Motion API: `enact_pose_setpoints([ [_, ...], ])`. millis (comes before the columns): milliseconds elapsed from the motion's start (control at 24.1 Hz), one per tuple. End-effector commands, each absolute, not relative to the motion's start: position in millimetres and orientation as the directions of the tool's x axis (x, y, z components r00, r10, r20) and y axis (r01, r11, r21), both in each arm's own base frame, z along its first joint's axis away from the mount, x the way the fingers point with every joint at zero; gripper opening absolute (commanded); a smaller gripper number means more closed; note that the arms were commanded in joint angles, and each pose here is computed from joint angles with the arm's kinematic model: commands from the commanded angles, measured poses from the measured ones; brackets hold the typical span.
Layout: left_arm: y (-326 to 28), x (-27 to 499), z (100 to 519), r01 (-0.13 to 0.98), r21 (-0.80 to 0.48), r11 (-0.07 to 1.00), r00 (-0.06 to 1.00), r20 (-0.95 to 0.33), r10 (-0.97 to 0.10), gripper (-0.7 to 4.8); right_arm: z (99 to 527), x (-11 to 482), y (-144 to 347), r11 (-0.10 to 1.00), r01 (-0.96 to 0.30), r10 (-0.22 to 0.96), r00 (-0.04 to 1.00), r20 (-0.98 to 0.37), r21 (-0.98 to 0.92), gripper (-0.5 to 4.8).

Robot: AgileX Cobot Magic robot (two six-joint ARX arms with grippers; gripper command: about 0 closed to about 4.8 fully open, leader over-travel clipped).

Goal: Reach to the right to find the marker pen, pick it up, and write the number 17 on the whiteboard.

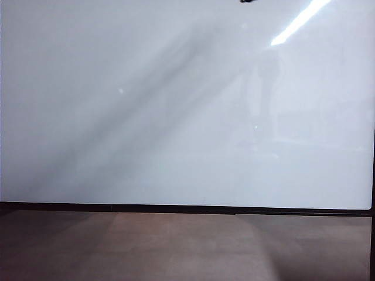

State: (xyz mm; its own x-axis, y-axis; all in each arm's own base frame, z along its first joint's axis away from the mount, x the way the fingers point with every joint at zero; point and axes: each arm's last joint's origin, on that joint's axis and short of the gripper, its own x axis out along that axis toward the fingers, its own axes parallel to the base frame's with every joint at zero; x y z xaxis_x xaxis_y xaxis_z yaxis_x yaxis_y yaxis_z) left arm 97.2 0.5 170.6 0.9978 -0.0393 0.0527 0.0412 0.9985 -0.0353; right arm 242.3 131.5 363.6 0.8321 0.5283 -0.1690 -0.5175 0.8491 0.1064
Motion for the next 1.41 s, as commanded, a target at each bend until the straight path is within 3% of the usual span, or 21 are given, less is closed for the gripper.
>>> enact_pose_setpoints([
  [41,0,97,172,0.045,-0.033,0.998,0.997,0.063,-0.043,-0.05,361,218,104,0.967,-0.246,0.227,0.948,-0.222,-0.062,-0.05],
  [83,0,97,172,0.045,-0.033,0.998,0.997,0.064,-0.042,-0.05,352,197,86,0.981,-0.187,0.172,0.966,-0.196,-0.061,-0.05],
  [207,0,97,172,0.045,-0.033,0.998,0.997,0.064,-0.043,-0.05,321,152,44,0.982,-0.19,0.189,0.973,-0.134,0.01,-0.05],
  [373,0,97,172,0.045,-0.033,0.998,0.997,0.064,-0.042,-0.05,264,107,7,1.0,-0.01,0.012,0.998,-0.056,0.03,-0.04],
  [498,0,97,172,0.046,-0.033,0.998,0.997,0.063,-0.044,-0.05,226,94,-3,0.997,0.062,-0.061,0.998,-0.026,0.039,-0.05],
  [664,0,97,172,0.045,-0.033,0.998,0.997,0.063,-0.042,-0.05,185,93,-7,0.991,0.076,-0.071,0.996,-0.049,0.106,-0.05],
  [912,0,97,172,0.045,-0.033,0.998,0.997,0.063,-0.043,-0.05,163,97,-2,0.993,-0.02,0.022,1.0,-0.014,0.113,-0.05],
  [1410,0,97,172,0.045,-0.033,0.998,0.997,0.063,-0.043,-0.05,165,97,1,0.994,-0.03,0.03,1.0,0.001,0.108,-0.05],
])
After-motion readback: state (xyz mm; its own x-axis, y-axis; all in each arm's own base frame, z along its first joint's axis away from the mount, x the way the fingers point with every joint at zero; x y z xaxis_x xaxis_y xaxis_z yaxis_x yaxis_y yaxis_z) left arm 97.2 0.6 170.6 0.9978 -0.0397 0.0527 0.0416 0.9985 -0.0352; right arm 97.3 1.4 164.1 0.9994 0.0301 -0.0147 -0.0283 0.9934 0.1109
